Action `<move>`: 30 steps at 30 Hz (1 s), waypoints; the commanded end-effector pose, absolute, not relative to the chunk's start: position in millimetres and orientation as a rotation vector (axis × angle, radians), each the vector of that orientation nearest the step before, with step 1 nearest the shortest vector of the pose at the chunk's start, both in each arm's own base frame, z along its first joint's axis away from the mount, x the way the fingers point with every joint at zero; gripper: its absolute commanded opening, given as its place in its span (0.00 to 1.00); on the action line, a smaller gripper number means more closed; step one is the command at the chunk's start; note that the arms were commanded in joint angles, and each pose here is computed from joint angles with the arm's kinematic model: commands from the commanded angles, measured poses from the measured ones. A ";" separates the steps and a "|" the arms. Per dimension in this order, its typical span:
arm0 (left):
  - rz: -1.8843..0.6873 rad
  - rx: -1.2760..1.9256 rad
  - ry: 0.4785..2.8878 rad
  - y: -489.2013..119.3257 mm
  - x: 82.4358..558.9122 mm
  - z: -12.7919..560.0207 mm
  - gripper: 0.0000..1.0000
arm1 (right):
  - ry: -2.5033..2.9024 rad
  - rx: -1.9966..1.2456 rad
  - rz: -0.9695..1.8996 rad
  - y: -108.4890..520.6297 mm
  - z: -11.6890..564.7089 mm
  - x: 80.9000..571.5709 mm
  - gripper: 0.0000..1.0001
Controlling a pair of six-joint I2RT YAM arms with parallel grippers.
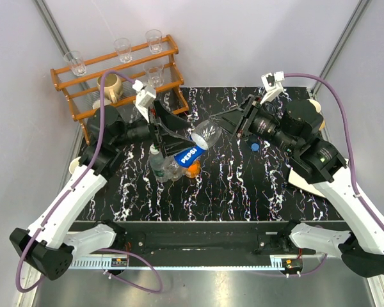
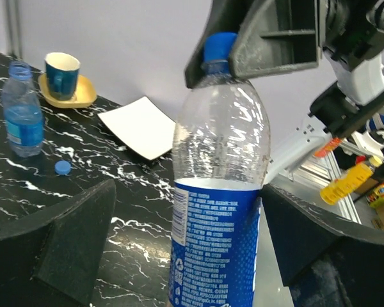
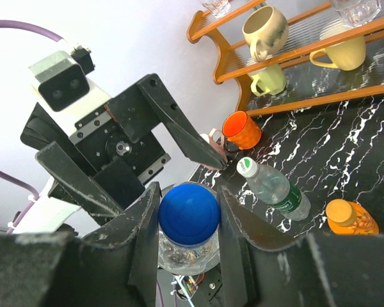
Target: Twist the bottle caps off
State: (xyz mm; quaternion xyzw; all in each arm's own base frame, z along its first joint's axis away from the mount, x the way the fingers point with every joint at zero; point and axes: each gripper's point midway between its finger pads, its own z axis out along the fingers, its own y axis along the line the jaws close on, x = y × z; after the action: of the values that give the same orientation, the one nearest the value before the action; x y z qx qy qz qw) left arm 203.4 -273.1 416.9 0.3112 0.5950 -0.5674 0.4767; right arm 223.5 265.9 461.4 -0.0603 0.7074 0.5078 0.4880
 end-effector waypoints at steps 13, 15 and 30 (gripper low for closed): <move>-1.460 0.960 1.470 -291.1 168.1 374.6 0.99 | 1.608 -0.175 1.350 279.1 476.0 222.7 0.00; -1.454 0.972 1.466 -291.1 166.8 372.6 0.98 | 1.605 -0.171 1.350 279.3 476.0 224.1 0.00; -1.302 0.941 1.513 -288.7 178.0 359.3 0.64 | 1.610 -0.186 1.297 272.0 470.5 222.0 0.15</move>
State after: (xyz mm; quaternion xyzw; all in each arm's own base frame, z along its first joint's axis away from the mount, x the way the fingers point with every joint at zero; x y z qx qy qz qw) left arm 172.3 -292.7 356.3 0.3770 0.6137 -0.5585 0.4115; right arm 229.9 281.0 443.8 -0.0737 0.7008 0.5246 0.4778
